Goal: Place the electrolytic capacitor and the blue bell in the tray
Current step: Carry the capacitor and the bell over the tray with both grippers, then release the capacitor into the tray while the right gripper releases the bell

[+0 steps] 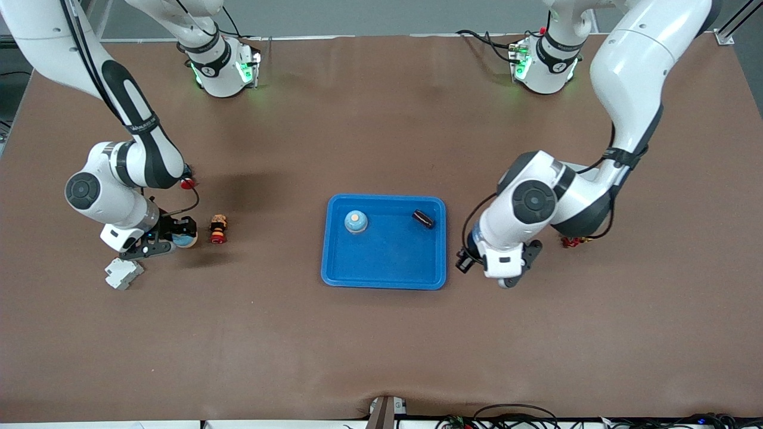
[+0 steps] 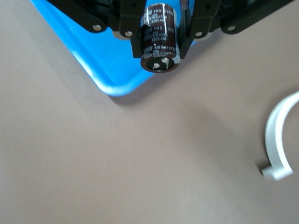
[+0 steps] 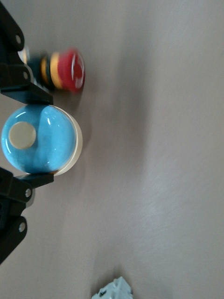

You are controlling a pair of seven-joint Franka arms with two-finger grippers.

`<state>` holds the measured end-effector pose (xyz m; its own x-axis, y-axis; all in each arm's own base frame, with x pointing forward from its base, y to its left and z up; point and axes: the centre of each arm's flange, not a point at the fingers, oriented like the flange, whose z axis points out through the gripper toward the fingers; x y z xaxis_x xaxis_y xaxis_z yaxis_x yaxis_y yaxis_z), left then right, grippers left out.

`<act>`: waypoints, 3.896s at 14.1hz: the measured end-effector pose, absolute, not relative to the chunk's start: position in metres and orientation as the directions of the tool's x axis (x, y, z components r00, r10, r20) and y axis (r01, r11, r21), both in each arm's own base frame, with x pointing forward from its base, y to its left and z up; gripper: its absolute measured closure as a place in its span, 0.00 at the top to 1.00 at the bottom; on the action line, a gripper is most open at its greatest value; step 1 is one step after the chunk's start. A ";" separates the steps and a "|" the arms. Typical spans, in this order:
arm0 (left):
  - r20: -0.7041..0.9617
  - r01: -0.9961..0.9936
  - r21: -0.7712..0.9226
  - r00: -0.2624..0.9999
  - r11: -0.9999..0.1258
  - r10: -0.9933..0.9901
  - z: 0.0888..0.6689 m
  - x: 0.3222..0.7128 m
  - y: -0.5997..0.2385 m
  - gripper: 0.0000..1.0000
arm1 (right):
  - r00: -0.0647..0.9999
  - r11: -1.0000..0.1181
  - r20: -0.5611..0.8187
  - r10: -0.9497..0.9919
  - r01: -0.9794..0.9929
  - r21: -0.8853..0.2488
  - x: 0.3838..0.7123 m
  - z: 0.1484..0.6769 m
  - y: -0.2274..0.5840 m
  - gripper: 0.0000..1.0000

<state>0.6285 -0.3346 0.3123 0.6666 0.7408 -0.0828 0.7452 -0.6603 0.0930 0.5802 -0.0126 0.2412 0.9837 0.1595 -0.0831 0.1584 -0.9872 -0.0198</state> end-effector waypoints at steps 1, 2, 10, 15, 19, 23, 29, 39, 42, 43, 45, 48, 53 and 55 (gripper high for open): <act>-0.086 0.744 0.095 0.668 -0.661 0.739 0.311 0.625 -0.345 0.34 | 0.985 -0.991 -0.106 0.137 0.136 -0.014 0.591 0.266 0.007 0.63; -0.087 0.741 0.096 0.671 -0.664 0.736 0.310 0.624 -0.354 0.34 | 0.987 -0.994 -0.118 0.110 0.111 -0.006 0.600 0.291 0.029 0.63; -0.031 0.722 0.100 0.690 -0.684 0.723 0.257 0.607 -0.406 0.34 | 0.978 -0.980 -0.065 -0.196 -0.194 0.043 0.579 0.344 0.246 0.63; -0.052 0.746 0.116 0.664 -0.656 0.746 0.239 0.607 -0.410 0.34 | 0.952 -0.953 -0.039 -0.304 -0.303 0.026 0.561 0.347 0.329 0.63; -0.048 0.749 0.129 0.659 -0.649 0.751 0.220 0.607 -0.411 0.34 | 0.930 -0.931 -0.036 -0.365 -0.364 0.010 0.562 0.311 0.376 0.63; -0.036 0.748 0.106 0.661 -0.655 0.750 0.197 0.604 -0.412 0.34 | 0.915 -0.914 -0.025 -0.404 -0.404 -0.027 0.580 0.276 0.397 0.63; -0.032 0.743 0.116 0.666 -0.659 0.745 0.193 0.602 -0.417 0.34 | 0.904 -0.902 -0.006 -0.427 -0.426 -0.074 0.606 0.243 0.407 0.63; -0.024 0.730 0.116 0.680 -0.673 0.733 0.193 0.595 -0.428 0.67 | 0.898 -0.897 -0.024 -0.438 -0.439 -0.053 0.603 0.207 0.424 0.63; -0.013 0.728 0.114 0.681 -0.676 0.732 0.193 0.596 -0.429 0.96 | 0.898 -0.897 -0.027 -0.440 -0.440 -0.045 0.598 0.201 0.429 0.63; -0.009 0.730 0.108 0.680 -0.675 0.733 0.195 0.597 -0.428 1.00 | 0.898 -0.897 -0.027 -0.440 -0.441 -0.043 0.598 0.199 0.429 0.63; 0.005 0.735 0.089 0.675 -0.673 0.738 0.208 0.601 -0.424 1.00 | 0.897 -0.896 -0.025 -0.441 -0.442 -0.040 0.599 0.196 0.428 0.63; 0.032 0.743 0.070 0.665 -0.666 0.746 0.236 0.607 -0.414 1.00 | 0.896 -0.895 -0.019 -0.443 -0.443 -0.049 0.601 0.196 0.428 0.63; 0.068 0.768 0.068 0.633 -0.637 0.771 0.288 0.622 -0.388 1.00 | 0.895 -0.893 0.013 -0.446 -0.444 -0.078 0.601 0.195 0.434 0.77; 0.063 0.779 0.041 0.623 -0.626 0.780 0.310 0.629 -0.367 1.00 | 0.897 -0.895 0.017 -0.441 -0.439 -0.081 0.598 0.194 0.439 0.97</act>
